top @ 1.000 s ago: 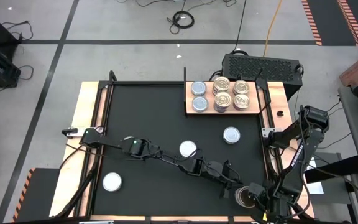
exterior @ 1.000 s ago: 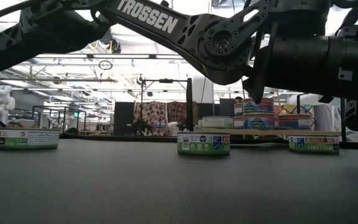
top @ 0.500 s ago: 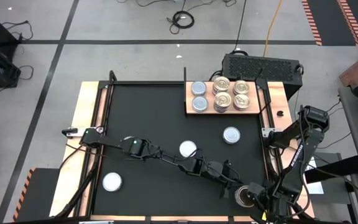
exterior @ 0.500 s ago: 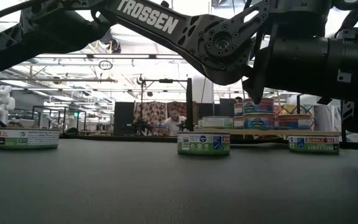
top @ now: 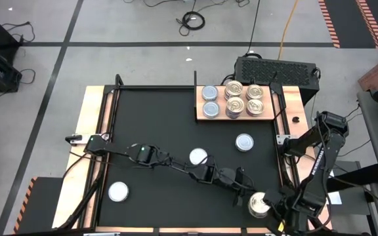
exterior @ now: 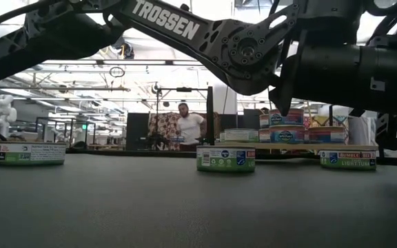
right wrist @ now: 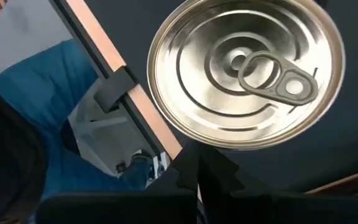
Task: Stack canned seafood by type on shelf
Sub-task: Stack the blue pink tuna can on top of the other blue pink tuna can on the shelf
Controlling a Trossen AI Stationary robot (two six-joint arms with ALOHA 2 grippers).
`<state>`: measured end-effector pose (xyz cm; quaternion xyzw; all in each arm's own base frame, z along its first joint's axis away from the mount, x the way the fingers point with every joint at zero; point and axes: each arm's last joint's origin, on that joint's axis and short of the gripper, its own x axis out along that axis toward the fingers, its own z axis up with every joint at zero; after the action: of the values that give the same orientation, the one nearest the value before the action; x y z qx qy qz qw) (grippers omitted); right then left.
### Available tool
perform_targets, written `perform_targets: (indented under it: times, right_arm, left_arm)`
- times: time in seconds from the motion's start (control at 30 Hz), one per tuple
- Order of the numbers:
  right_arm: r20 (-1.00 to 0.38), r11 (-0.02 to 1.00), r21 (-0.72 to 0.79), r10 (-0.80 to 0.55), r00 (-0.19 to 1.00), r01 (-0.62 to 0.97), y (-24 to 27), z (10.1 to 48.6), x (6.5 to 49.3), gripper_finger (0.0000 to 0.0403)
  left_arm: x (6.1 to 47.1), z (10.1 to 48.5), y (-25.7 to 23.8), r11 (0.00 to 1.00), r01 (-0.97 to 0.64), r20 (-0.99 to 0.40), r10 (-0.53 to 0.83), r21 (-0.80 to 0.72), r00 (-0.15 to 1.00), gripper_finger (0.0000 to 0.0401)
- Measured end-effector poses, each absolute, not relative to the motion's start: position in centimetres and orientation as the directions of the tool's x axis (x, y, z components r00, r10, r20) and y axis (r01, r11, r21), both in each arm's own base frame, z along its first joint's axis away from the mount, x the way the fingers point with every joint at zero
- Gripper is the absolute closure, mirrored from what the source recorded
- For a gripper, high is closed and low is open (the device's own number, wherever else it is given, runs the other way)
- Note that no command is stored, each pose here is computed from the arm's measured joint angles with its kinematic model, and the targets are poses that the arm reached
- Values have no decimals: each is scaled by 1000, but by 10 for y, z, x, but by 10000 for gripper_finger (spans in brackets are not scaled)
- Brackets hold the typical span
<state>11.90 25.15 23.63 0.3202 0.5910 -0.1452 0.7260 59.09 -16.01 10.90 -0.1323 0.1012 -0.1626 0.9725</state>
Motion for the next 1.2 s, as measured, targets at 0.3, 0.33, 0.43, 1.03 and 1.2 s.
perform_targets:
  times: [0.3, 0.33, 0.43, 1.03, 1.2]
  right_arm:
    - [-958, 752, 254, 107, 267, 609, 246, 235, 119, 403]
    - [-960, 753, 245, 99, 263, 611, 245, 235, 119, 403]
    - [-963, 755, 224, 75, 258, 617, 242, 235, 120, 403]
    - [-975, 770, 119, -28, 219, 627, 233, 226, 130, 403]
    - [-981, 778, 56, -72, 177, 626, 222, 215, 135, 403]
  left_arm:
    - [593, 112, -150, 915, 282, -165, -337, -289, 927, 335]
    - [593, 112, -148, 916, 280, -171, -336, -286, 926, 335]
    - [594, 115, -143, 916, 272, -201, -338, -293, 920, 335]
    - [594, 128, -116, 919, 235, -311, -334, -315, 890, 335]
    - [595, 125, -106, 925, 207, -350, -317, -317, 881, 335]
